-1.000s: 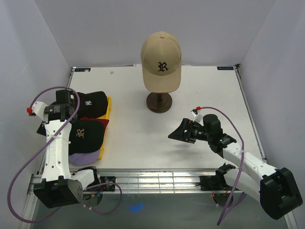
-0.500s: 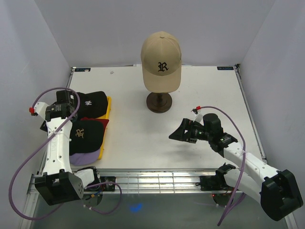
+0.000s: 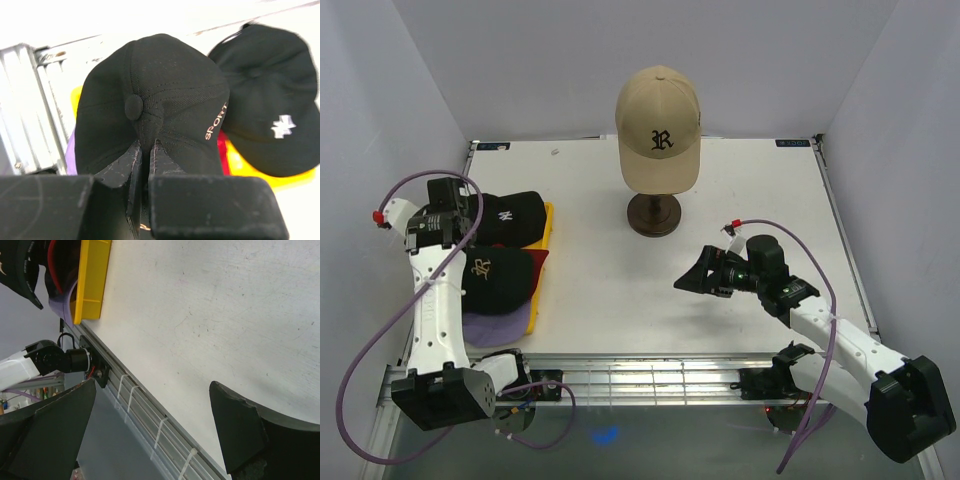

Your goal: Stack the hats

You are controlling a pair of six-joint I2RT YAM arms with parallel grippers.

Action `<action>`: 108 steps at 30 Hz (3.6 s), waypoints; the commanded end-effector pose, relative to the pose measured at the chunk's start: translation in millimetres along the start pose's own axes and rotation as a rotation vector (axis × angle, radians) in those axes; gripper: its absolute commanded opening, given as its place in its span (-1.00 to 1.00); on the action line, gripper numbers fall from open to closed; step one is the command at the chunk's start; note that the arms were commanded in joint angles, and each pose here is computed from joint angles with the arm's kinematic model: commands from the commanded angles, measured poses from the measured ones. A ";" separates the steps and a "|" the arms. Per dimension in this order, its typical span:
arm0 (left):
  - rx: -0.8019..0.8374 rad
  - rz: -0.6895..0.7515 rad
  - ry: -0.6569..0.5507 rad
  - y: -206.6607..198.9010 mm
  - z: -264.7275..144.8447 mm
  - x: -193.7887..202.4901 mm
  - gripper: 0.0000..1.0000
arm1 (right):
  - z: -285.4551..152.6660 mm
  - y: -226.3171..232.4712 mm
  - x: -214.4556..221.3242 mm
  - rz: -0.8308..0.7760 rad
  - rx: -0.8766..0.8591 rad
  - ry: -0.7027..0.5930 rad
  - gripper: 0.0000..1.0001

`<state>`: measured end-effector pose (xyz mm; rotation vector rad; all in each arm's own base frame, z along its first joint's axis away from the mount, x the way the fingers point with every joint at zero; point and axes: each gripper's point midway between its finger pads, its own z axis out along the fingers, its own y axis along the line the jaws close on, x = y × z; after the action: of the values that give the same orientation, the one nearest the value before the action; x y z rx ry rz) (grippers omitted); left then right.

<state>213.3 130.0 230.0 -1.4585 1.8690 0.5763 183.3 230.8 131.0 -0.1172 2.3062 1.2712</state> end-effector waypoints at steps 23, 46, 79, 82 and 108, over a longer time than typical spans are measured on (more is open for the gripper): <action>0.818 -0.017 -0.151 -99.7 -160.0 -117.2 -1.00 | -4.2 43.5 -45.8 -0.078 -0.054 -0.063 0.92; 1.659 0.058 -0.020 -229.1 -329.9 -169.9 -1.00 | -31.9 91.0 -99.5 -0.185 -0.045 -0.200 0.93; 2.016 0.066 0.160 -329.1 -390.0 -112.8 -1.00 | -112.2 190.9 -204.1 -0.395 0.009 -0.502 0.94; 2.027 0.066 0.160 -327.2 -395.3 -112.5 -1.00 | -120.6 209.7 -213.3 -0.421 -0.030 -0.530 0.94; 2.037 0.115 0.193 -315.9 -433.8 -69.5 -1.00 | -90.2 293.8 -272.0 -0.373 -0.282 -0.557 0.94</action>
<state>453.0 -223.4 552.8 0.0069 1.5330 -1.2400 301.8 271.8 484.2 -0.2299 1.6590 1.1770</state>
